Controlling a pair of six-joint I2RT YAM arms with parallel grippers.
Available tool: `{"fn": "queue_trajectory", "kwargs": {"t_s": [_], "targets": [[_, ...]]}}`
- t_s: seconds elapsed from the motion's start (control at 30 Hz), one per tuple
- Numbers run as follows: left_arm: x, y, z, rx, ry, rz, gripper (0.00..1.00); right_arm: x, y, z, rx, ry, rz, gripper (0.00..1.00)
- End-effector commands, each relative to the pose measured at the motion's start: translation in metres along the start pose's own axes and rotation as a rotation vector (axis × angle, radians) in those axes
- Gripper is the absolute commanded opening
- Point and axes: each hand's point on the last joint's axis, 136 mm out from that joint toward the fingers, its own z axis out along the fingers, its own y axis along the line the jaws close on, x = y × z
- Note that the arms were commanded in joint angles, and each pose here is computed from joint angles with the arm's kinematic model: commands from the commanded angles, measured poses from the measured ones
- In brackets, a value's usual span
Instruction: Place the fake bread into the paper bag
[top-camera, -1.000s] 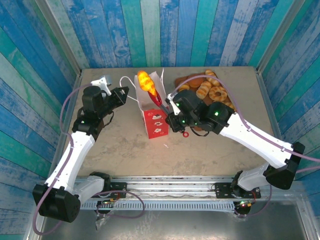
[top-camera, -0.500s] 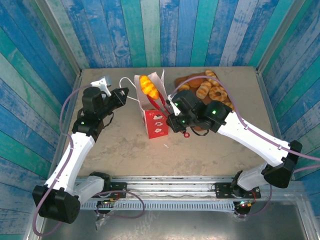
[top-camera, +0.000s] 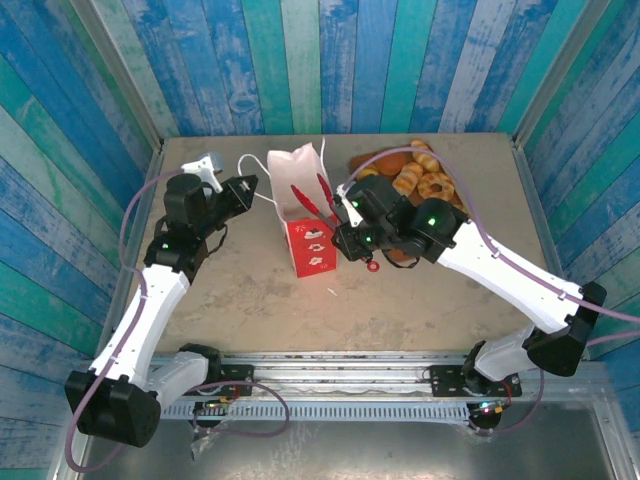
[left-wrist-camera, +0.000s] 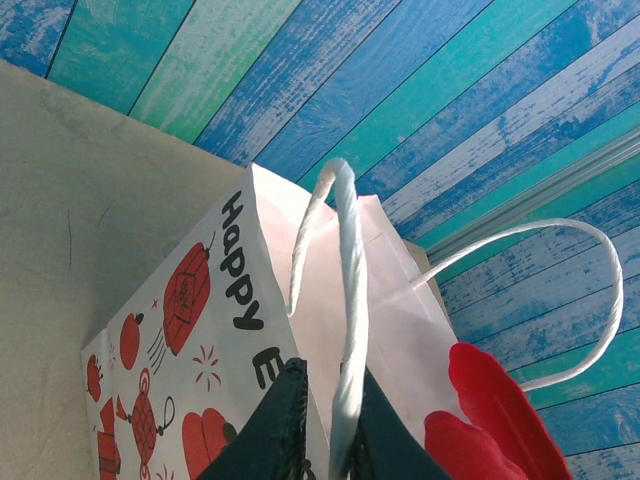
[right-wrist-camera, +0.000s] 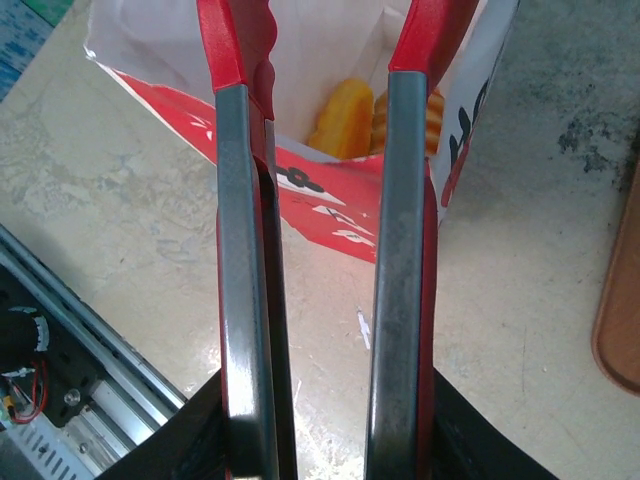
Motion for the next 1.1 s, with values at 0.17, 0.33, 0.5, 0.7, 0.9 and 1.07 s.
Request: {"fn": "queue_trajectory", "kwargs": {"t_s": [0.17, 0.33, 0.5, 0.7, 0.9, 1.07], "targets": [[-0.007, -0.013, -0.004, 0.043, -0.015, 0.038, 0.28, -0.03, 0.018, -0.027, -0.087, -0.102, -0.017, 0.39], [-0.011, -0.02, -0.006, 0.054, -0.009, 0.066, 0.39, -0.047, 0.03, -0.047, -0.147, -0.165, -0.035, 0.39], [-0.018, -0.026, -0.013, 0.051, -0.027, 0.114, 0.49, -0.07, 0.037, -0.078, -0.169, -0.269, -0.073, 0.38], [-0.026, -0.028, -0.028, 0.015, -0.065, 0.19, 0.64, -0.097, 0.036, -0.117, -0.152, -0.392, -0.12, 0.39], [-0.031, -0.02, -0.048, -0.046, -0.135, 0.244, 0.76, -0.115, 0.015, -0.152, -0.108, -0.491, -0.11, 0.39], [-0.032, -0.013, -0.067, -0.091, -0.195, 0.268, 0.88, -0.113, -0.029, -0.163, -0.002, -0.524, -0.044, 0.39]]}}
